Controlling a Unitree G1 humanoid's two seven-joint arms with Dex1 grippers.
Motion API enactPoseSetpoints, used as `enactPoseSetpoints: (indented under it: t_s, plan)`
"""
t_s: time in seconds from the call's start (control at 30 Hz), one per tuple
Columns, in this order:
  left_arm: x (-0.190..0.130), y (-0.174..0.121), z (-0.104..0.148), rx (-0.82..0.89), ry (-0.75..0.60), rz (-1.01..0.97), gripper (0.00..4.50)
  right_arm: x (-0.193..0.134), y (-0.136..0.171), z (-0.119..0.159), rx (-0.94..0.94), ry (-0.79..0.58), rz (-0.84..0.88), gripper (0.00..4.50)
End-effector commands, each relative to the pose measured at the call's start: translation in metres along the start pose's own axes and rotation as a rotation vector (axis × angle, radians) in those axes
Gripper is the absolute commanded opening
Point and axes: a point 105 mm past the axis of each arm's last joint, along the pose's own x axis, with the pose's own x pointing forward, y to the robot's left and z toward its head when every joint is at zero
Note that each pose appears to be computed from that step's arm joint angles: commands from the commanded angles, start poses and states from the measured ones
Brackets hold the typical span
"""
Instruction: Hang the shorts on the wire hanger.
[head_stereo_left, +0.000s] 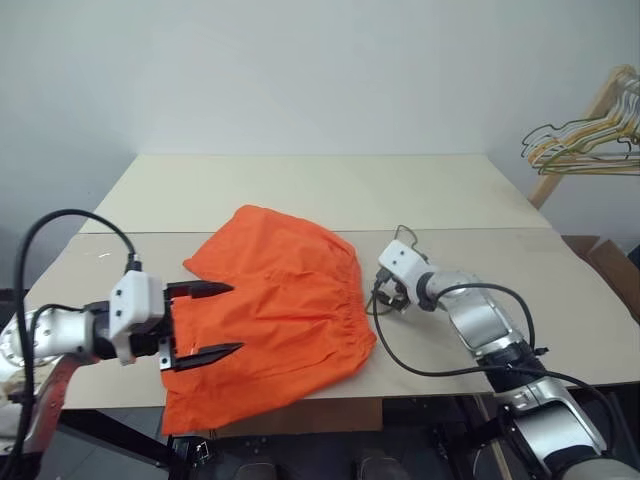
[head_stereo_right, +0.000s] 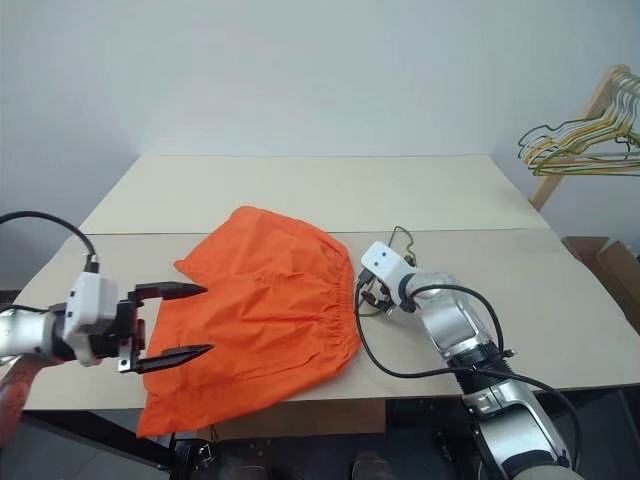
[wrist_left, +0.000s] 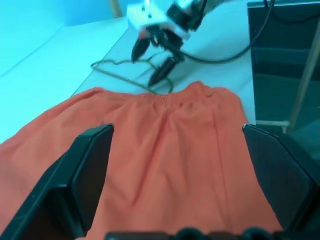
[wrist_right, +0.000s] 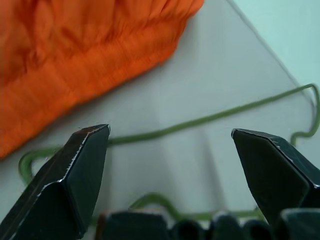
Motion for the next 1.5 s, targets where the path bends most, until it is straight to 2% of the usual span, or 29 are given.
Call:
enactPoseSetpoints:
  t_s: [0.03,0.2,0.4,0.53,0.67,0.73,0.83,1.03,1.33,1.43,1.5]
  plan:
    - [0.007,0.005,0.004,0.042,-0.015,-0.002,4.48,-0.011,-0.014,-0.002,-0.054,0.025,-0.055,4.5]
    - [0.012,0.008,-0.001,0.051,0.006,-0.029,4.48,-0.017,-0.016,-0.032,-0.149,0.129,-0.053,4.5]
    - [0.006,0.008,-0.005,0.054,0.026,-0.032,4.48,-0.042,-0.042,-0.056,-0.173,0.204,-0.089,4.5]
    - [0.004,0.007,-0.01,0.047,0.041,-0.023,4.48,-0.055,-0.063,-0.038,-0.016,0.107,-0.131,4.5]
    - [0.007,0.005,-0.011,0.035,0.027,-0.016,4.48,-0.048,-0.076,-0.009,0.365,-0.047,-0.165,4.5]
    - [0.01,0.006,-0.01,0.033,0.014,-0.014,4.48,-0.035,-0.073,-0.003,0.499,-0.083,-0.151,4.5]
    - [0.012,0.006,-0.008,0.042,0.009,-0.018,4.48,-0.018,-0.061,-0.002,0.527,-0.063,-0.142,4.5]
    - [0.017,0.004,0.007,0.047,-0.083,-0.026,4.48,0.008,-0.047,-0.006,0.638,-0.013,-0.143,4.5]
    - [0.016,-0.006,0.009,0.014,-0.077,-0.043,4.48,0.019,-0.016,-0.028,0.636,0.118,-0.074,4.5]
    - [0.019,-0.006,0.01,0.017,-0.076,-0.043,4.5,0.022,-0.01,-0.035,0.67,0.147,-0.054,3.95]
    - [0.021,-0.006,0.012,0.022,-0.083,-0.05,4.5,0.023,-0.009,-0.038,0.662,0.161,-0.063,3.34]
